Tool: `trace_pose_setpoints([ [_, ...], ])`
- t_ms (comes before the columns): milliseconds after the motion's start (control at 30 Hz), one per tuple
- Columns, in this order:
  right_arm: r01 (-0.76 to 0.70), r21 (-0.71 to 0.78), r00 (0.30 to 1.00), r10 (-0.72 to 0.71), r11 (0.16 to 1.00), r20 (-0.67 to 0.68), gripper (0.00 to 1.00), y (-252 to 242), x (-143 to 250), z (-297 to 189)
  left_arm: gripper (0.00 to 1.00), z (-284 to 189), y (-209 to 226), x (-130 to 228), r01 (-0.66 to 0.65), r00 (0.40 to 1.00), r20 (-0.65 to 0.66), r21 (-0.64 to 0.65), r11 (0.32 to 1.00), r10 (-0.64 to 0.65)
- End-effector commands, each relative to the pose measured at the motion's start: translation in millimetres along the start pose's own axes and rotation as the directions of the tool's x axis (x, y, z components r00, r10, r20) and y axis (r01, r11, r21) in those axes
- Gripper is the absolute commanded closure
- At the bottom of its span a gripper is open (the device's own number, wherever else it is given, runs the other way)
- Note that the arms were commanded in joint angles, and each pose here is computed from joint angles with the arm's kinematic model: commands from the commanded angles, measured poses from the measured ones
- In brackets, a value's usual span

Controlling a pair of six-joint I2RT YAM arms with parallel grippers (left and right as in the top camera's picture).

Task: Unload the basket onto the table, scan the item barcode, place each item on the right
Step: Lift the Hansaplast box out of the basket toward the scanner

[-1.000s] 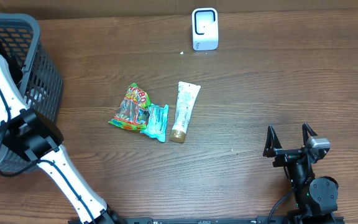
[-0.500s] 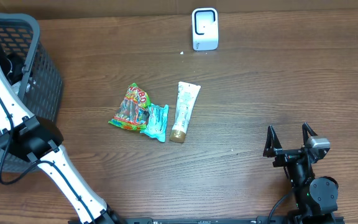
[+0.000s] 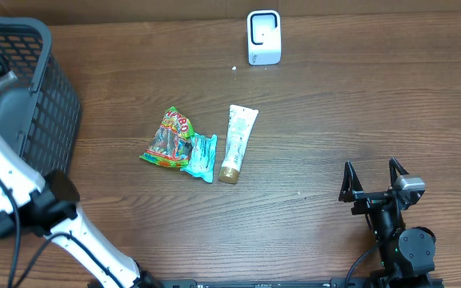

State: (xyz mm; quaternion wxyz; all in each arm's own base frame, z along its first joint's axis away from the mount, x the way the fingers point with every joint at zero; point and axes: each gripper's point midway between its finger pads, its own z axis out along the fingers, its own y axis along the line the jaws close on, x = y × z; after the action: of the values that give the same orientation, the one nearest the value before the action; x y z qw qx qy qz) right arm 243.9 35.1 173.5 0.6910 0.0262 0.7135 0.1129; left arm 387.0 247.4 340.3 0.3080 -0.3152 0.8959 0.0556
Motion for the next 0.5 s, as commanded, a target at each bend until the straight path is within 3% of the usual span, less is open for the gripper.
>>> trace_pose_setpoints([
  [0, 0.004, 0.002, 1.000, -0.004, 1.000, 0.002, 0.00, -0.6, 2.1, 0.2, 0.50, -59.3, -17.2, -5.9, -0.006, 0.993, 0.119, 0.084, 0.996, -0.004],
  [267, 0.004, 0.002, 1.000, -0.004, 1.000, 0.002, 0.00, -0.6, 2.1, 0.2, 0.49, -143.1, -87.1, 12.7, -0.153, 0.965, 0.249, 0.289, 0.945, 0.080],
  [467, 0.004, 0.002, 1.000, -0.004, 1.000, 0.002, 0.00, -0.6, 2.1, 0.2, 0.49, -159.9, -172.0, 51.2, -0.309, 0.946, 0.236, 0.429, 0.849, 0.225],
])
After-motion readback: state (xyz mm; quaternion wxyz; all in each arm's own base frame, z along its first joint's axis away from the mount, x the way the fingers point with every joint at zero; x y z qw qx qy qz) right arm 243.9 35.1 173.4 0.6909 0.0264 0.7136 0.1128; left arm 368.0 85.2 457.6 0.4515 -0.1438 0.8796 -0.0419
